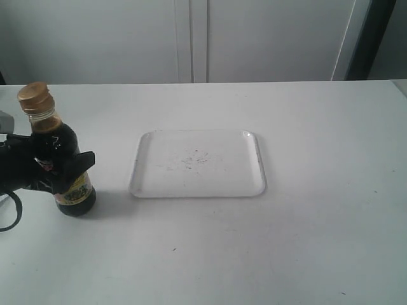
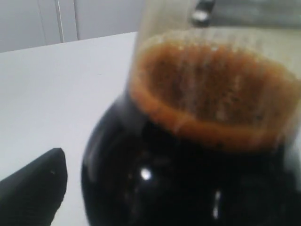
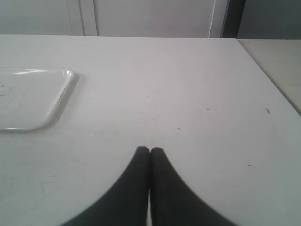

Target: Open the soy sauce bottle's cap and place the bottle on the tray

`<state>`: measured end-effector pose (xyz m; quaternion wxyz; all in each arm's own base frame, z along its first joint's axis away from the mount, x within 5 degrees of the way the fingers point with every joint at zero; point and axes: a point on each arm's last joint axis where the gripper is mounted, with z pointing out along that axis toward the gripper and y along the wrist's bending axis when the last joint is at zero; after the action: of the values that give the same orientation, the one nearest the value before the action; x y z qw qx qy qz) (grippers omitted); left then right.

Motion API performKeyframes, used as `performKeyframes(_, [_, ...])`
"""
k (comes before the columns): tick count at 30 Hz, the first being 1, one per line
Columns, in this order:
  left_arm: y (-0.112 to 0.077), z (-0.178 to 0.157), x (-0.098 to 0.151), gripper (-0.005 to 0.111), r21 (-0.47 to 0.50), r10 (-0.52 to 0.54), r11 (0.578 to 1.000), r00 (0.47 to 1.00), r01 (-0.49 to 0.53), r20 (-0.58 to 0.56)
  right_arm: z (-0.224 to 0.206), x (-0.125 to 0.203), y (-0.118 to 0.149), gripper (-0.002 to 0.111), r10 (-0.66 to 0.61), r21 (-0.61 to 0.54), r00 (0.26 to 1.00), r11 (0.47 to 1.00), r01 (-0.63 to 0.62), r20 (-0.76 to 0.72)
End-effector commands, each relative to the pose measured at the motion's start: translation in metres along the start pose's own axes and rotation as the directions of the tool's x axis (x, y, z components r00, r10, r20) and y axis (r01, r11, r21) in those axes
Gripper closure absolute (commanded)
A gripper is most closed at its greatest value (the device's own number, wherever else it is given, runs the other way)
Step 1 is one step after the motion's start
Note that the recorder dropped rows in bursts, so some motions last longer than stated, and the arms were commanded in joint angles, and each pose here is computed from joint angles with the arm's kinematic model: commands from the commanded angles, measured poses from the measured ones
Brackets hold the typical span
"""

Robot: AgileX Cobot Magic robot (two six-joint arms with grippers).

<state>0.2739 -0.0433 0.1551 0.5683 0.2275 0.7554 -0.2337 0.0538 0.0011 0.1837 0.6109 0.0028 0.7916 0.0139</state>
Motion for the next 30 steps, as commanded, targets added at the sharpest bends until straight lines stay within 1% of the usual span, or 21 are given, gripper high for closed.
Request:
performKeyframes(1, [0.0003,0.0036,0.0054,0.01,-0.017,0.005,1.0,1.0,-0.005,-0.001,0.0001,0.0008,-0.0004,0.108,0.003,0.007,1.0,1.0,-0.003,0.008])
performKeyframes(4, [0.0005,0.0041,0.0071,0.01,-0.017,0.016,1.0,1.0,-0.016,-0.006,0.0001,0.0008,-0.0004,0.108,0.003,0.007,1.0,1.0,-0.003,0.008])
performKeyframes(6, [0.0005,0.0043,0.0076,0.012,-0.015,0.023,1.0,1.0,-0.023,-0.009,0.0001,0.0008,-0.0004,0.108,0.003,0.007,1.0,1.0,-0.003,0.008])
performKeyframes(10, [0.0002,0.0043,0.0078,0.029,-0.011,0.041,0.999,0.999,-0.041,-0.01,0.0001,0.0008,-0.0004,0.108,0.003,0.007,1.0,1.0,-0.003,0.008])
performKeyframes(14, [-0.0016,0.0043,0.0085,0.05,0.009,0.056,0.998,0.998,-0.056,-0.017,0.0001,0.0008,-0.0004,0.108,0.003,0.007,1.0,1.0,-0.003,0.008])
performKeyframes(16, [-0.0026,0.0043,0.009,0.065,0.02,0.068,0.997,0.997,-0.068,-0.021,0.0001,0.0008,-0.0004,0.108,0.003,0.007,1.0,1.0,-0.003,0.008])
performKeyframes(21, [-0.0042,0.0042,0.0097,0.107,0.04,0.118,0.992,0.993,-0.117,-0.026,0.0001,0.0008,-0.0004,0.108,0.003,0.007,1.0,1.0,-0.003,0.008])
performKeyframes(30, [-0.0058,0.0041,0.0104,0.106,0.061,0.196,0.979,0.98,-0.194,-0.027,0.0001,0.0008,-0.0004,0.108,0.003,0.007,1.0,1.0,-0.003,0.008])
